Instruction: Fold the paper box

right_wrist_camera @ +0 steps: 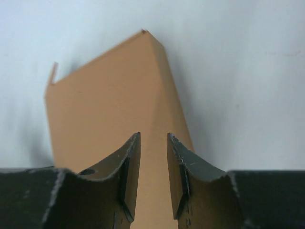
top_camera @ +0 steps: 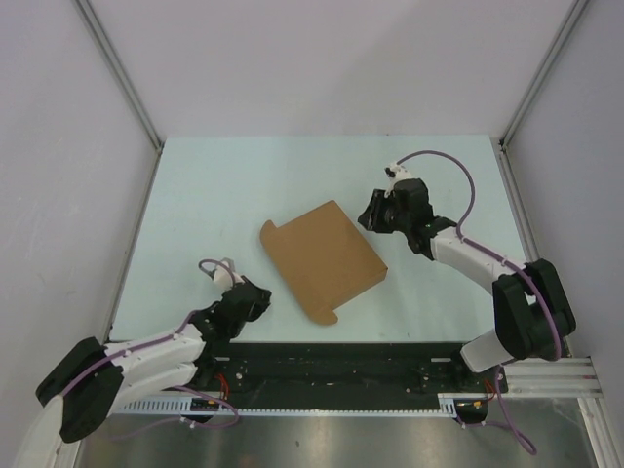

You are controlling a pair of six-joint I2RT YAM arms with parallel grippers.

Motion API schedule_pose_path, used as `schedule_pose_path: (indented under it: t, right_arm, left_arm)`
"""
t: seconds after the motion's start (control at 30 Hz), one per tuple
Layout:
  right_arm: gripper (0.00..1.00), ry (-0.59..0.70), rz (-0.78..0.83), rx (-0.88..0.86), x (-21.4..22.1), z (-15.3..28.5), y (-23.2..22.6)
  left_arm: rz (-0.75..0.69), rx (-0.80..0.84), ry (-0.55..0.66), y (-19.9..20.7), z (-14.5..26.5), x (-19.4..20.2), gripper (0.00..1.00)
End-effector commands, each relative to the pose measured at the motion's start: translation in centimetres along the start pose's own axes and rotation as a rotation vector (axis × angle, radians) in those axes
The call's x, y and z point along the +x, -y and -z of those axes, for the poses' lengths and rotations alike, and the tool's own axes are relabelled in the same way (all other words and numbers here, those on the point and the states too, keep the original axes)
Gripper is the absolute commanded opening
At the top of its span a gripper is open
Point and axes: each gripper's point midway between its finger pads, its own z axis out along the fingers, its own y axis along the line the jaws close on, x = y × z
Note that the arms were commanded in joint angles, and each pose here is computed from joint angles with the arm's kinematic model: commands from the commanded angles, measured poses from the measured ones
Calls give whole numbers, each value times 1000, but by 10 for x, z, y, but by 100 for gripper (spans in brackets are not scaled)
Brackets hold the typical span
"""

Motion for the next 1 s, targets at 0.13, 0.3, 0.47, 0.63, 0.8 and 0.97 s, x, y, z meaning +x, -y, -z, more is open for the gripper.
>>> schedule_pose_path:
  t: [0.13,0.3,0.47,0.63,0.8,0.97]
  right_arm:
    - [33,-147,63,144,47,-20,35]
    - [31,-200,85,189,64,-22,47]
    - [29,-219,89,221,71,-22,58]
    - [27,-252,72,259,83,-23,73]
    - [26,-294,44,302,97,-25,89]
    - [25,-326,3,329,110,-26,100]
  left_arm:
    - [68,31,-39,15,-12,10,11]
    - [76,47,-86,19,-18,22,11]
    - [74,71,-80,27,-19,19,11]
    - [74,96,-28,34,-14,5,11]
    - [80,114,36,38,-6,-13,12]
    - [82,120,94,39,1,-27,12]
